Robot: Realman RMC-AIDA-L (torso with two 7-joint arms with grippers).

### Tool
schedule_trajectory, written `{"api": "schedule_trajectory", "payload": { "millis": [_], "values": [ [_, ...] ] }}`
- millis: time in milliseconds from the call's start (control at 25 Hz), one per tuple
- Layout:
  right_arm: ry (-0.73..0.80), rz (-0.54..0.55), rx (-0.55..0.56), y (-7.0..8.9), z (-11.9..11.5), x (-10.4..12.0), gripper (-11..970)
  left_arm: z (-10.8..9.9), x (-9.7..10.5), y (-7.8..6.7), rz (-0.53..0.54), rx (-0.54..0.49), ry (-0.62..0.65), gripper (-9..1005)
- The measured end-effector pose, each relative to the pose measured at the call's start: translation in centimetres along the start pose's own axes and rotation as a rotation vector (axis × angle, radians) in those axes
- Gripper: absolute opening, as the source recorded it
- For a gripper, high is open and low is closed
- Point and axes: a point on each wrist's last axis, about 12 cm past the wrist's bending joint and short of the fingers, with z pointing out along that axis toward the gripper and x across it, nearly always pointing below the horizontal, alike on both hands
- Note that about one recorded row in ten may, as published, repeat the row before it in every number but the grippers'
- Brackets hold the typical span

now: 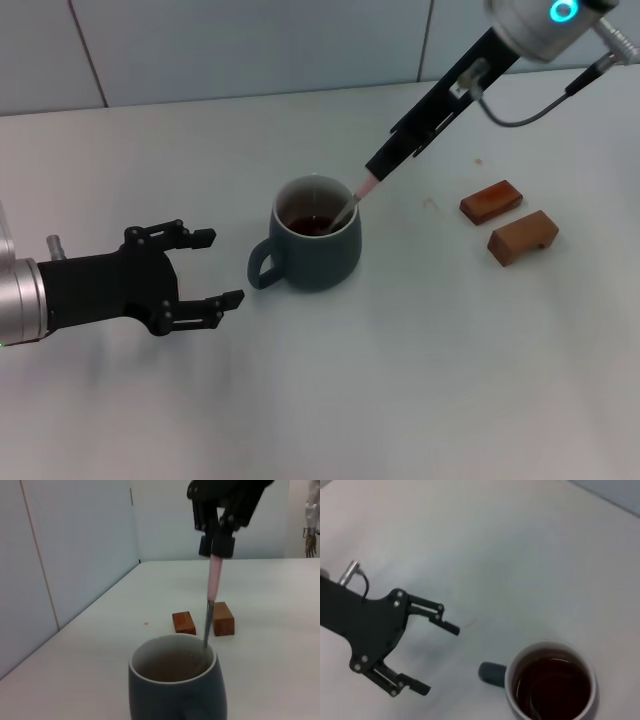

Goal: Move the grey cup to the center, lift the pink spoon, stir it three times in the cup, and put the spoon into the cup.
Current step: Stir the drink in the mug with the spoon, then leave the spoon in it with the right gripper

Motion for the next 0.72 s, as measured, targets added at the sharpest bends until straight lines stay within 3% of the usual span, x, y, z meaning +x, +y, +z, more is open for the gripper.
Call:
{"api": "schedule_trajectory", "payload": {
  "millis": [400,720],
  "values": [
    [-0.026,-0.025,0.018,-0.7,2.2,-1.4,137,0.1,-0.1,-0.1,0.003,0.003,0.000,818],
    [0.002,0.000,0.028,-1.3,1.5,-0.9,139,0.1,0.1,-0.1,-0.001,0.004,0.000,818]
  ]
}}
